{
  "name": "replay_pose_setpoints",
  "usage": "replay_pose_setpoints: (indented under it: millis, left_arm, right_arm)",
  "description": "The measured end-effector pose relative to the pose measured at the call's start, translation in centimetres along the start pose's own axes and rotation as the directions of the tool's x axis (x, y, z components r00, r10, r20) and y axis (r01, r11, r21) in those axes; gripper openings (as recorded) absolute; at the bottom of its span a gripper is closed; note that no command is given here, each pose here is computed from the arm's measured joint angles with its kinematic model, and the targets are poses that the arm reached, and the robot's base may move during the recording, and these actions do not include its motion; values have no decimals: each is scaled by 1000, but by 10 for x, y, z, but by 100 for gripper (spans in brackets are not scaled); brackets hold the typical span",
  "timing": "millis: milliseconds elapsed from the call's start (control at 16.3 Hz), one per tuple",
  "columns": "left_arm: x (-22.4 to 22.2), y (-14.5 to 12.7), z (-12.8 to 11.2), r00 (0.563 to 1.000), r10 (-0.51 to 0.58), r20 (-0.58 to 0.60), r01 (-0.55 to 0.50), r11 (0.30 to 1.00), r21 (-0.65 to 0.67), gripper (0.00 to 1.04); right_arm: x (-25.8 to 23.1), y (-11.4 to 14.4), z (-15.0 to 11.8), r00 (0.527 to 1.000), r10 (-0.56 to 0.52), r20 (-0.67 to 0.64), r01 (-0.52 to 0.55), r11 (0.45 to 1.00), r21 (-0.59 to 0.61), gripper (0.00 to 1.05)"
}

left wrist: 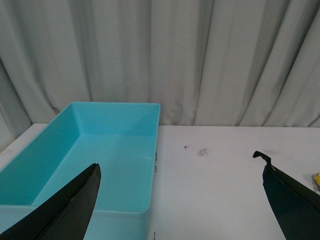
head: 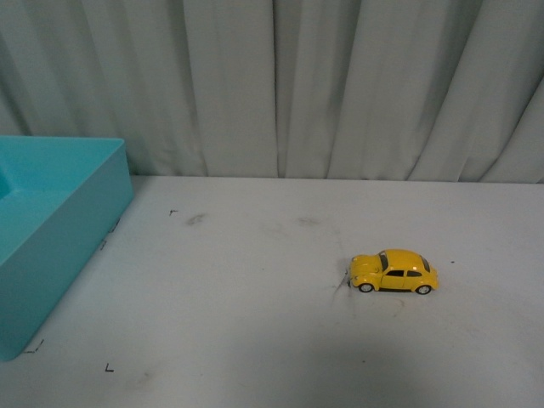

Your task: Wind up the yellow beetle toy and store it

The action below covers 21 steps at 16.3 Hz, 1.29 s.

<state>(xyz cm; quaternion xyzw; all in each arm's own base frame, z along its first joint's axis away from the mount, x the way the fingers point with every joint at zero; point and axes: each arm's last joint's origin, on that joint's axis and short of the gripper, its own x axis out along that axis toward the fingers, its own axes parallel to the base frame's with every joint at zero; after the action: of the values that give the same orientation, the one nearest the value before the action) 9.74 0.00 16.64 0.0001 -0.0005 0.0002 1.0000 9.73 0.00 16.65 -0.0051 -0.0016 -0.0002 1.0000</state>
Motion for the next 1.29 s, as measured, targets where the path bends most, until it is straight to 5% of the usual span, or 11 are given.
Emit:
replay_pose_setpoints:
  millis: [1291]
  left_arm:
    - [0, 0, 0, 1000, 0, 0, 0, 1000, 0, 98]
  right_arm:
    - [0, 0, 0, 1000, 0, 0, 0, 1000, 0, 98]
